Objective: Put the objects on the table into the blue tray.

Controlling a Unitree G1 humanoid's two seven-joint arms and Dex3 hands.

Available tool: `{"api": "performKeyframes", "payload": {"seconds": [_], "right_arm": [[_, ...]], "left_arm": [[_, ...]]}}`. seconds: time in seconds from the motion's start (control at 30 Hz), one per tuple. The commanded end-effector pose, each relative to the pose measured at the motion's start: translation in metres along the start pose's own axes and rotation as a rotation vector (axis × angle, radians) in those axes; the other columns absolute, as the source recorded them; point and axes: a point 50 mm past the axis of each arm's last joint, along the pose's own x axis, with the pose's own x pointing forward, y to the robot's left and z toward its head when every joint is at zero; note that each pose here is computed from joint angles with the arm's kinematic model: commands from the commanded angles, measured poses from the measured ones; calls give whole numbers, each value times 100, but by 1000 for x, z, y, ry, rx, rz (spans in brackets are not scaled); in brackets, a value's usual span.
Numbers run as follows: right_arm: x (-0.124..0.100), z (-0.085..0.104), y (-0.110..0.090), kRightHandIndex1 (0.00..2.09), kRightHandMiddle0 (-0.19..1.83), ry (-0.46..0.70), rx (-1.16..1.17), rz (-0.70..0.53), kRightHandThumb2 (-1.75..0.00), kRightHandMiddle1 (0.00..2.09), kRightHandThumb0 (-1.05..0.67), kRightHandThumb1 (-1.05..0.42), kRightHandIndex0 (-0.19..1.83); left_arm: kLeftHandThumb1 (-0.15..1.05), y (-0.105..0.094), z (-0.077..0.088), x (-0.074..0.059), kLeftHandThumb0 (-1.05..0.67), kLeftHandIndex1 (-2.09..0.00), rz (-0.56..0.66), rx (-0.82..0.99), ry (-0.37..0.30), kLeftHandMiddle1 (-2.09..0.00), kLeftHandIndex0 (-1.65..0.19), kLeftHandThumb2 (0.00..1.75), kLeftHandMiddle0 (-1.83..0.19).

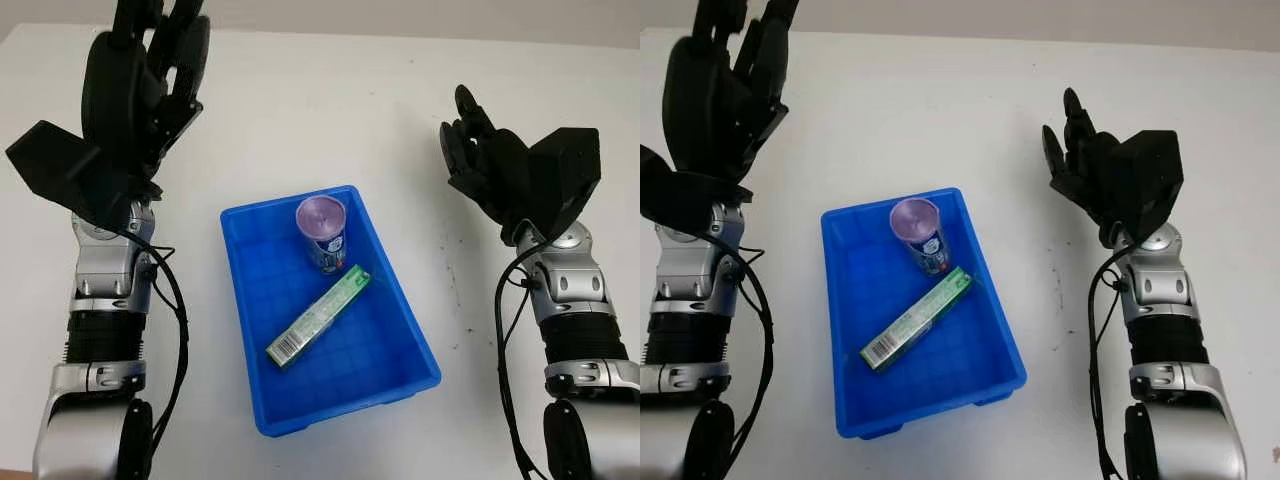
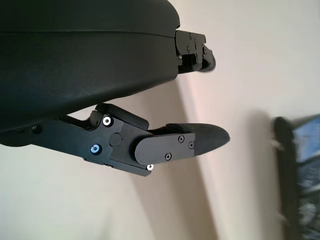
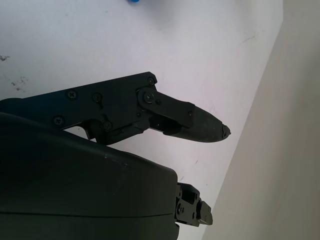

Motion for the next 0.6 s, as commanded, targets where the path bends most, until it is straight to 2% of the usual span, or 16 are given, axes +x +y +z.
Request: {"api": "performKeyframes", "payload": {"seconds": [0.0, 0.1, 0.27, 0.37, 0.57], "right_arm": [[-2, 1, 1, 0, -19, -6, 10, 2, -70, 0, -53, -105, -19], [-2, 1, 1, 0, -19, -8, 25, -4, -70, 0, -54, -105, -19], [-3, 0, 1, 0, -19, -18, 50, -20, -72, 0, -54, -105, -19], [-2, 0, 1, 0, -19, -26, 71, -31, -72, 0, -53, -105, -19], [-2, 1, 1, 0, -19, -33, 86, -39, -74, 0, -56, -105, -19]], "left_arm": [[105, 5, -3, 7, -78, -1, -15, 0, 63, 0, 19, 53, 19], [105, 11, -22, 6, -81, 0, -20, 42, 187, 0, 19, 58, 19], [105, 18, -53, -2, -77, 0, -37, 26, 336, 0, 19, 62, 19], [105, 18, -65, -7, -76, 0, -37, -27, 392, 0, 19, 62, 19], [105, 14, -80, -14, -75, 0, -41, -192, 455, 0, 19, 65, 19]]}}
